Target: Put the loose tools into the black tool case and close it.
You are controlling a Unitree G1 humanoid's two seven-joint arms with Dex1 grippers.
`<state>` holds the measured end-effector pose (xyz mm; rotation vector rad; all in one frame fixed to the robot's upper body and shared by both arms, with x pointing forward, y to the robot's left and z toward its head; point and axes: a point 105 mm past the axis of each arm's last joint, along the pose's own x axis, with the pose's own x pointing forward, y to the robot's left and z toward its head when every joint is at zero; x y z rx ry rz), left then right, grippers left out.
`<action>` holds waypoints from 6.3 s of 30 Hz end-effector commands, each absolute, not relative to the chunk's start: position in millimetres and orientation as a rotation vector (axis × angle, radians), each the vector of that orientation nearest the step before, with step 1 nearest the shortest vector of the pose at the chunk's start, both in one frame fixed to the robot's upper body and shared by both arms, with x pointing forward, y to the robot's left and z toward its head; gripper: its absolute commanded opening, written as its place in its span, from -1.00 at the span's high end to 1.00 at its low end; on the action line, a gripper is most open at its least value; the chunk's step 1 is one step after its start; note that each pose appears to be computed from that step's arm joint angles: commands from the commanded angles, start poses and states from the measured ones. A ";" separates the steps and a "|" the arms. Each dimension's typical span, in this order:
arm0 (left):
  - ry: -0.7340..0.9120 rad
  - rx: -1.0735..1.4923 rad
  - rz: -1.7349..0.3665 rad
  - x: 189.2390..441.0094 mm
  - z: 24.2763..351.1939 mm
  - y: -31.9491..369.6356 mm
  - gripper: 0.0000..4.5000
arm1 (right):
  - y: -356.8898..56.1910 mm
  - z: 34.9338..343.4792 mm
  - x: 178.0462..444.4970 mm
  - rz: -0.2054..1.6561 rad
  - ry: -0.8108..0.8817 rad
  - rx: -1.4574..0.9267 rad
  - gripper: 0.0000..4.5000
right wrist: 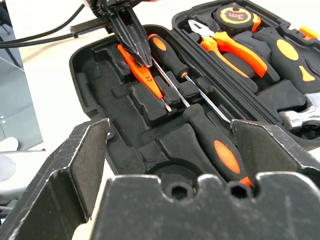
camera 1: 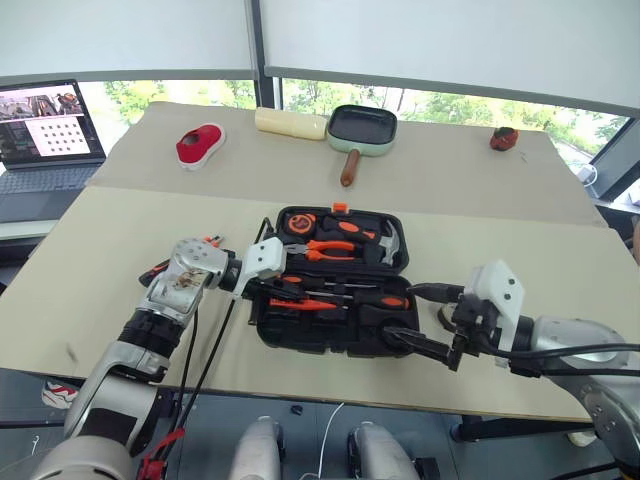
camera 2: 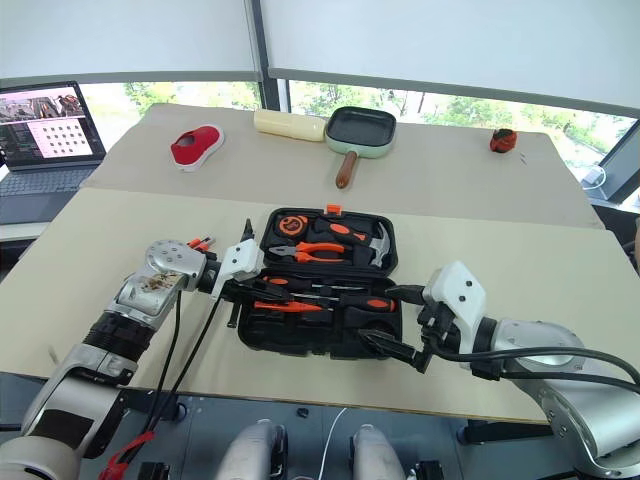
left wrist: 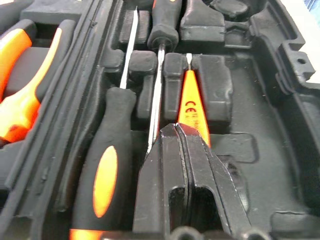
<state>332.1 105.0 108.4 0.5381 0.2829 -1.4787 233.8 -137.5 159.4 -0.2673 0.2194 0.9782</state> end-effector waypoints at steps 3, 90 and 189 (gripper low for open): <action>0.338 0.530 -1.473 326.3 96.9 113.1 0.98 | -133.2 166.9 232.5 0.993 0.189 -0.276 -1.00; 0.509 0.486 -0.668 359.8 142.0 312.9 -0.99 | -80.6 195.3 236.6 1.307 0.034 -0.320 -1.00; 0.568 0.682 -1.569 287.0 120.9 88.1 0.99 | -119.6 167.1 202.2 1.071 0.178 -0.311 -1.00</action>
